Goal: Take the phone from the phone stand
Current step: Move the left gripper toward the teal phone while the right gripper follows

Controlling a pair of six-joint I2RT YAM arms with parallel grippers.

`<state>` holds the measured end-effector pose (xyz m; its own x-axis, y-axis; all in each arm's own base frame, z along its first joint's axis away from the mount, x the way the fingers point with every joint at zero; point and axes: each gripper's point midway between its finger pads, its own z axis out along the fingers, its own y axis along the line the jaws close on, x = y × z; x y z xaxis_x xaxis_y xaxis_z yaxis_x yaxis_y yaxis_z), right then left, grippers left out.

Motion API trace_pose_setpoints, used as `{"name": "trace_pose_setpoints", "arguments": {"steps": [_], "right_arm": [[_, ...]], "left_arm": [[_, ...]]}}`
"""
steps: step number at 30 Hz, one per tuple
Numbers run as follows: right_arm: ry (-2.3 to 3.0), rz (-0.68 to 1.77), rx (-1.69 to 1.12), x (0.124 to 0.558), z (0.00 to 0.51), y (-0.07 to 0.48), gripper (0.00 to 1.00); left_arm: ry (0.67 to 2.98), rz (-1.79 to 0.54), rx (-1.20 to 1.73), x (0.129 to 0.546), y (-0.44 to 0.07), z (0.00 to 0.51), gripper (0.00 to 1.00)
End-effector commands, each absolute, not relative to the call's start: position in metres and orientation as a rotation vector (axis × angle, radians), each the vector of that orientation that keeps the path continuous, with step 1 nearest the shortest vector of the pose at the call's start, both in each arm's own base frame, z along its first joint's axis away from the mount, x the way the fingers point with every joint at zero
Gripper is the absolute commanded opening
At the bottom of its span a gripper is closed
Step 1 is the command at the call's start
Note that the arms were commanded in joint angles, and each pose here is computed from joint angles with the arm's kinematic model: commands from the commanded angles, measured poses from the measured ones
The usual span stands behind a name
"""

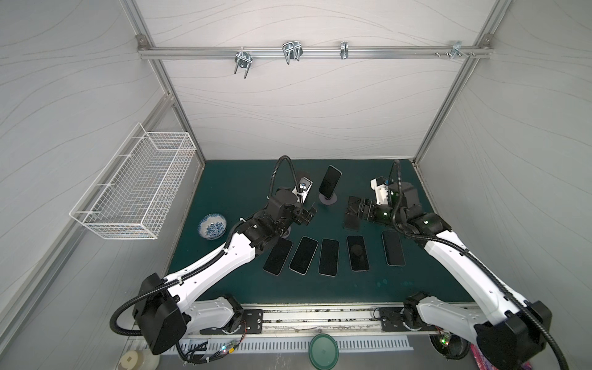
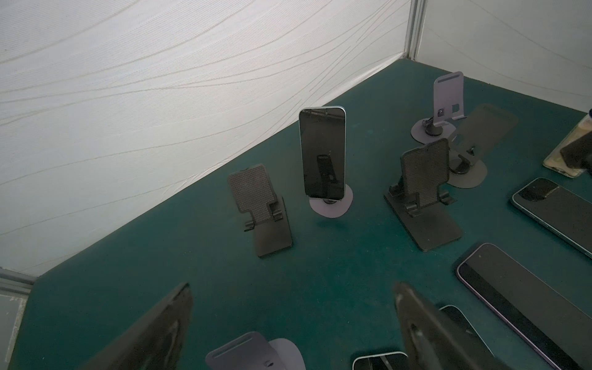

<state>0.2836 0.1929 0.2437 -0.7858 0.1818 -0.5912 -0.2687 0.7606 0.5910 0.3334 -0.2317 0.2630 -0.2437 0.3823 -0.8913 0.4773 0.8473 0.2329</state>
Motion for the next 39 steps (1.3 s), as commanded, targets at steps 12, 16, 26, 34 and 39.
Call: {"name": "trace_pose_setpoints", "arguments": {"steps": [12, 16, 26, 34, 39], "right_arm": [[2.259, 0.828, -0.161, 0.298, 0.256, 0.185, 0.77], [2.242, 0.803, -0.172, 0.302, 0.259, 0.183, 0.76], [2.241, 0.768, -0.136, 0.308, 0.257, 0.176, 0.76], [2.264, 0.789, -0.125, 0.31, 0.255, 0.179, 0.75], [2.269, 0.817, -0.113, 0.312, 0.254, 0.183, 0.76]], "left_arm": [[1.769, -0.159, 0.622, 0.365, -0.268, 0.294, 0.98], [1.783, -0.158, 0.631, 0.37, -0.273, 0.291, 0.98], [1.821, -0.234, 0.624, 0.386, -0.288, 0.287, 0.98], [1.862, -0.336, 0.652, 0.398, -0.299, 0.279, 0.98], [1.893, -0.419, 0.665, 0.409, -0.304, 0.274, 0.98]]}}
